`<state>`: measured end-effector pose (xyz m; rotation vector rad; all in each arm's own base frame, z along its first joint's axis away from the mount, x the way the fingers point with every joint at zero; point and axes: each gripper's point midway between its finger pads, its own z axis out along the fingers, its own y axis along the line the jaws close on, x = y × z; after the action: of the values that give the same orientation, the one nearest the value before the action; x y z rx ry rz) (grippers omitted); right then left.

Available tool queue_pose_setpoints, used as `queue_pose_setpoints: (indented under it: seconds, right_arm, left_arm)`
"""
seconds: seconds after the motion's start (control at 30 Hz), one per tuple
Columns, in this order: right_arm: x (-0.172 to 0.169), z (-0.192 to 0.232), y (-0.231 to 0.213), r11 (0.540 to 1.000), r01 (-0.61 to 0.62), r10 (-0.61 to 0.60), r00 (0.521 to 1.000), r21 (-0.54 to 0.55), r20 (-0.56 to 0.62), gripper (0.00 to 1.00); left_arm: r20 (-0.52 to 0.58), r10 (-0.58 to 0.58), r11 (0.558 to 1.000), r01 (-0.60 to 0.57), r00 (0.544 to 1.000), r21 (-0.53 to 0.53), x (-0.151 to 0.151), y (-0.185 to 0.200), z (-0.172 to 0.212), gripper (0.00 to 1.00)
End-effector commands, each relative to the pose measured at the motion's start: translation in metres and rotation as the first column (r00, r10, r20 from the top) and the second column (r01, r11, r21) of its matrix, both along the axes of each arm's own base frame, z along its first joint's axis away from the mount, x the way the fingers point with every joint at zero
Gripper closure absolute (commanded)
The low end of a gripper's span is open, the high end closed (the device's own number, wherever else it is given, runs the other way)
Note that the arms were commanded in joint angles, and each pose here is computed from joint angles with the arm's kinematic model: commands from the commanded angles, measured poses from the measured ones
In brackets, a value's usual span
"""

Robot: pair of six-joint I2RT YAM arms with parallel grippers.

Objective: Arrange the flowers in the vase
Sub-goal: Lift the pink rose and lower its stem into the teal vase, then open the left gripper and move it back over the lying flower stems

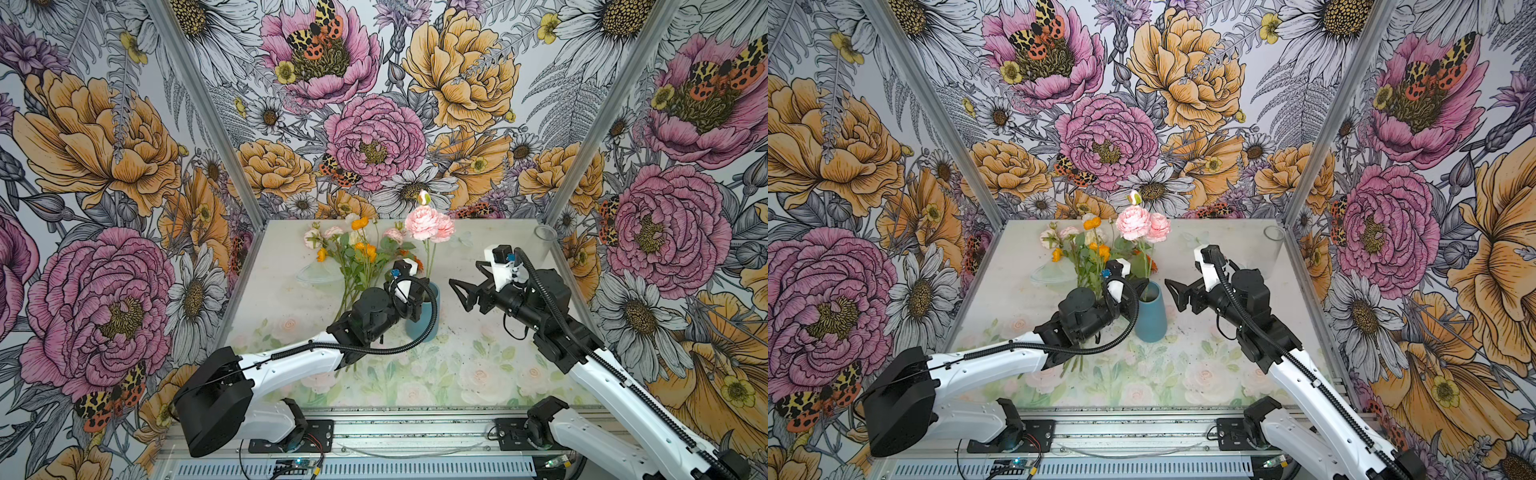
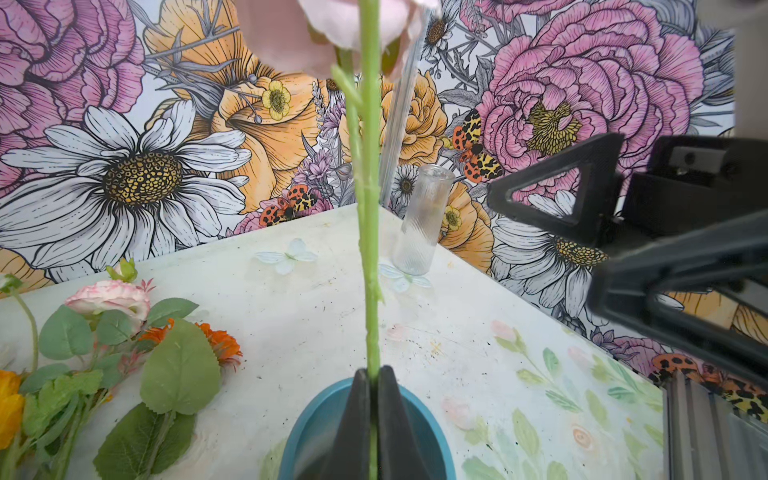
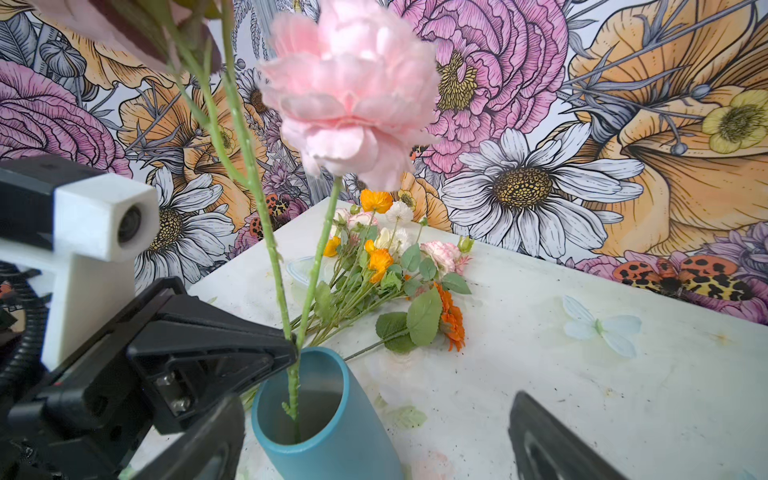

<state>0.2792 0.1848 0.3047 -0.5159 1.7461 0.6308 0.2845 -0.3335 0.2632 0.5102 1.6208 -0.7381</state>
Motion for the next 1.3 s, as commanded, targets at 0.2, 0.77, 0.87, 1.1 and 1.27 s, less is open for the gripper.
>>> queue_pose_setpoints:
  seconds: [0.2, 0.77, 0.87, 1.1, 1.27]
  right_arm:
    - [0.0, 0.005, -0.001, 1.0, -0.001, 0.001, 1.0, 0.023, 0.009, 0.0]
    - [-0.003, 0.006, 0.001, 1.0, -0.022, 0.022, 1.0, 0.015, -0.002, 0.01]
    - [-0.003, 0.005, -0.002, 1.0, -0.004, 0.004, 0.999, -0.002, -0.032, 0.0]
    - [-0.02, -0.02, 0.002, 0.998, -0.066, 0.063, 0.989, -0.02, -0.134, 0.01]
    - [-0.045, -0.029, -0.002, 0.995, -0.098, 0.098, 0.981, 0.01, -0.17, 0.01]
  left_arm:
    - [-0.053, -0.016, 0.999, 0.018, 0.998, 0.039, -0.002, -0.005, -0.009, 0.88]
    - [-0.013, 0.202, 0.973, -0.199, 0.979, 0.113, -0.002, 0.059, 0.026, 0.53]
    - [-0.089, 0.454, 0.88, -0.431, 0.887, 0.2, 0.021, 0.124, 0.016, 0.51]
    - [-0.459, 0.509, 0.861, -0.427, 0.728, 0.277, 0.051, 0.191, -0.066, 0.59]
    - [-0.535, 0.454, 0.886, -0.295, 0.712, 0.359, 0.054, 0.167, -0.11, 0.66]
